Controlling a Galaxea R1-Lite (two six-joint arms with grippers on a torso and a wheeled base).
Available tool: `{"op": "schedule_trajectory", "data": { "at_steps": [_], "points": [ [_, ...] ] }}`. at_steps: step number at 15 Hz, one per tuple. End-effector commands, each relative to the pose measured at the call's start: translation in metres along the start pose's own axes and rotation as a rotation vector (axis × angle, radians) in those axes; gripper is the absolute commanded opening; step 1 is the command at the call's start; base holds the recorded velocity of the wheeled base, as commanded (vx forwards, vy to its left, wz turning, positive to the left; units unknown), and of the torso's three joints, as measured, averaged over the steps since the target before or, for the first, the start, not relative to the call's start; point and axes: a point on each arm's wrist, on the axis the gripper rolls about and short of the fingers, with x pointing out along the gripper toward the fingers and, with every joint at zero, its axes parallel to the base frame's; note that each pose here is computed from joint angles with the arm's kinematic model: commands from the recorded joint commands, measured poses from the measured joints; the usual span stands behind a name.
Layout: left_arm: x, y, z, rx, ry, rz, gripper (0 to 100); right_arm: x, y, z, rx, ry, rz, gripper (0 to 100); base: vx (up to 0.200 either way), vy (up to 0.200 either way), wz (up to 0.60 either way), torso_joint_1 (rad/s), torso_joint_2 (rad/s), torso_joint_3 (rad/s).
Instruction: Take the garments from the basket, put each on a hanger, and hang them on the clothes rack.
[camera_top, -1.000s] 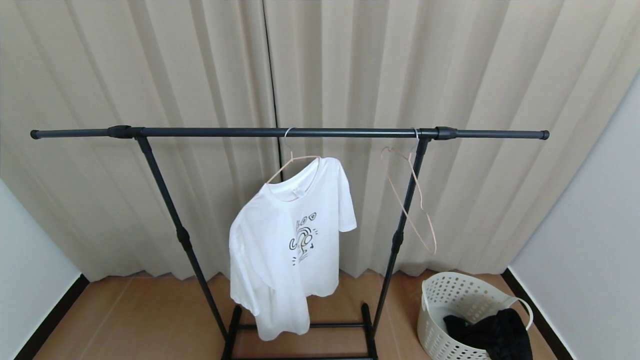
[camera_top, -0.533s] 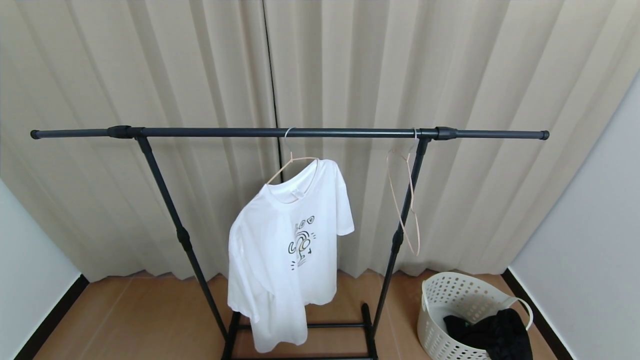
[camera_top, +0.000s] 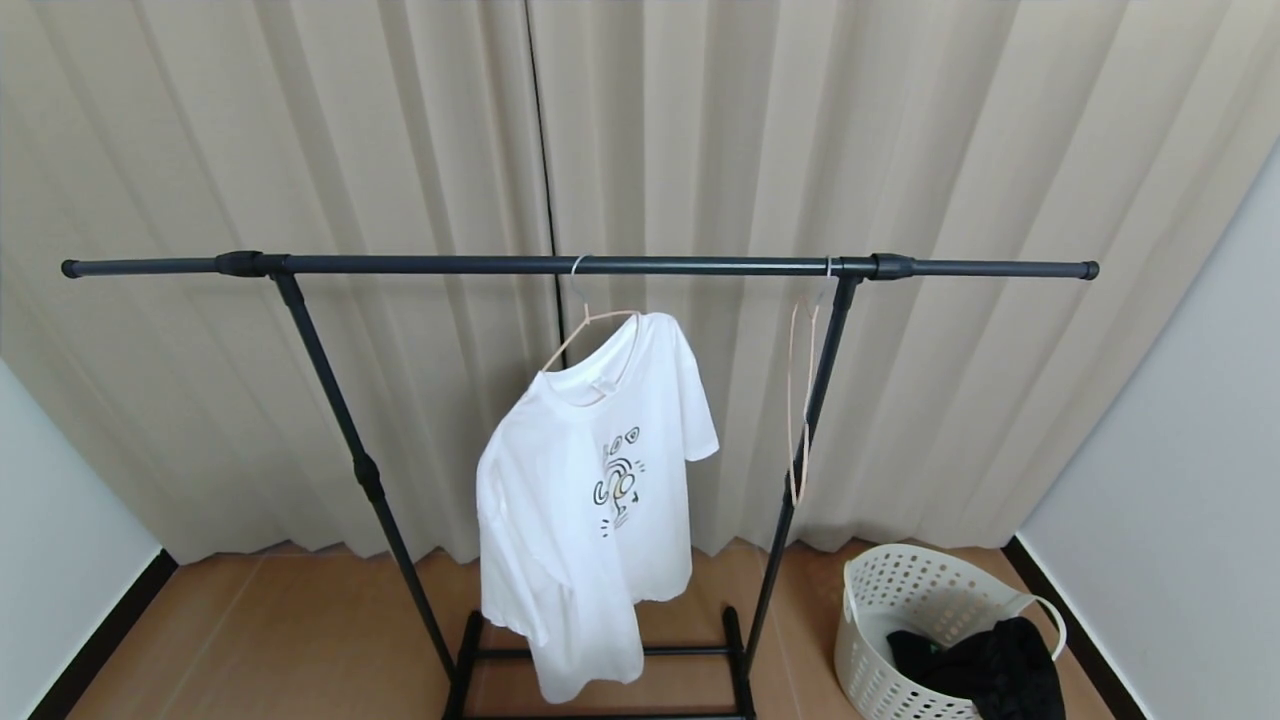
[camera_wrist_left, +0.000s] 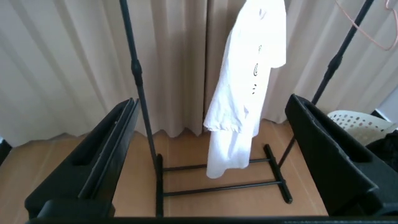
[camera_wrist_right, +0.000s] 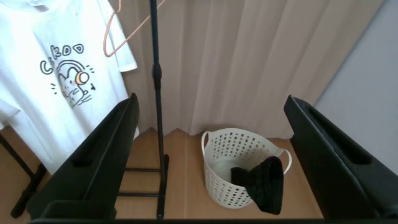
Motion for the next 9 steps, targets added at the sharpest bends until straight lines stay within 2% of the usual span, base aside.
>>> {"op": "schedule_trajectory", "data": {
  "at_steps": [1,6,9],
  "points": [
    [-0.0002,0.0,0.0009,-0.008,-0.004,-0.001,100,-0.0002,0.0001,0.0004,0.0,-0.002,0.007,100,0.0,0.0,0.0,0.0,0.0,0.0],
    [-0.0002,0.0,0.0009,-0.011,-0.004,-0.001,100,-0.0003,0.0002,0.0005,0.0,0.0,0.01,100,0.0,0.0,0.0,0.0,0.0,0.0],
    [-0.0002,0.0,0.0009,-0.014,-0.004,-0.001,100,-0.0003,0.0002,0.0005,0.0,0.0,0.01,100,0.0,0.0,0.0,-0.131,0.3,0.162]
  ]
}}
